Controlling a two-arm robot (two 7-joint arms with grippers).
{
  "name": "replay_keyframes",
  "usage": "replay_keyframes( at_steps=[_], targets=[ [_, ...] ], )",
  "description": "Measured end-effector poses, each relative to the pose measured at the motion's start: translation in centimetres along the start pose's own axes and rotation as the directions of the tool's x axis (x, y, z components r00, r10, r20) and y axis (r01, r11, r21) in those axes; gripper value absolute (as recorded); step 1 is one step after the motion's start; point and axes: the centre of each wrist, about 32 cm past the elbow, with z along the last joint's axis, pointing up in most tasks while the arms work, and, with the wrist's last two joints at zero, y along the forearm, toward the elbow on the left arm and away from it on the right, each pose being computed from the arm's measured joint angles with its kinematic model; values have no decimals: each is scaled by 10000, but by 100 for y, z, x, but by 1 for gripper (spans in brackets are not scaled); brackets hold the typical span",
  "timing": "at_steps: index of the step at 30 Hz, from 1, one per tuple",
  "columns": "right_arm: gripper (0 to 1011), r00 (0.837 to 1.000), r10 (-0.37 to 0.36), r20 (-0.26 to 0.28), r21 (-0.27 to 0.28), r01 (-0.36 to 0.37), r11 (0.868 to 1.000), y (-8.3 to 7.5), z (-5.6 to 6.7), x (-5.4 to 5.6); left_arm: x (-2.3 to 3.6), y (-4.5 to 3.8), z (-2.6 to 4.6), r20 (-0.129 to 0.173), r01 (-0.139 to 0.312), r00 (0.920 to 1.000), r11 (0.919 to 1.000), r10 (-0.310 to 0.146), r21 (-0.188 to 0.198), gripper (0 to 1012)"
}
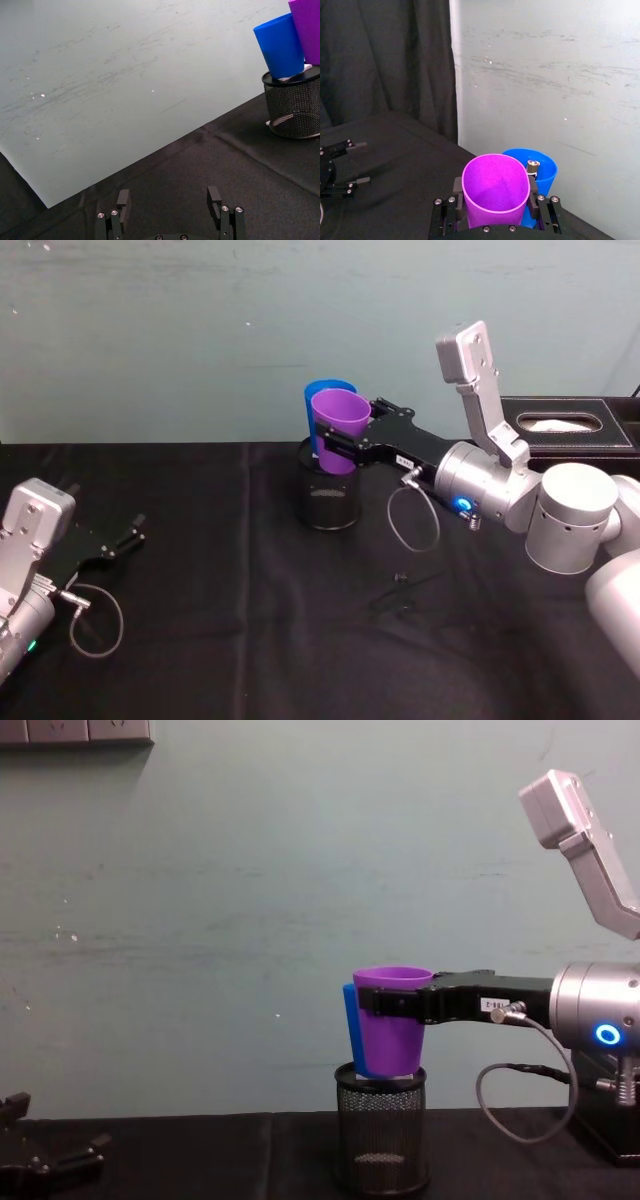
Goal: Pick up one cup with a gripper and tap it against the other cup.
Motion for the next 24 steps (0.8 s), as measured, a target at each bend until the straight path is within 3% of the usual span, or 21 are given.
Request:
replay_keyframes(
  at_steps=[24],
  targets=[
    [722,9997,26,-230,69,-24,10000,2,11,11,0,0,0,0,0,10000,10000,0,0,1000]
  ],
)
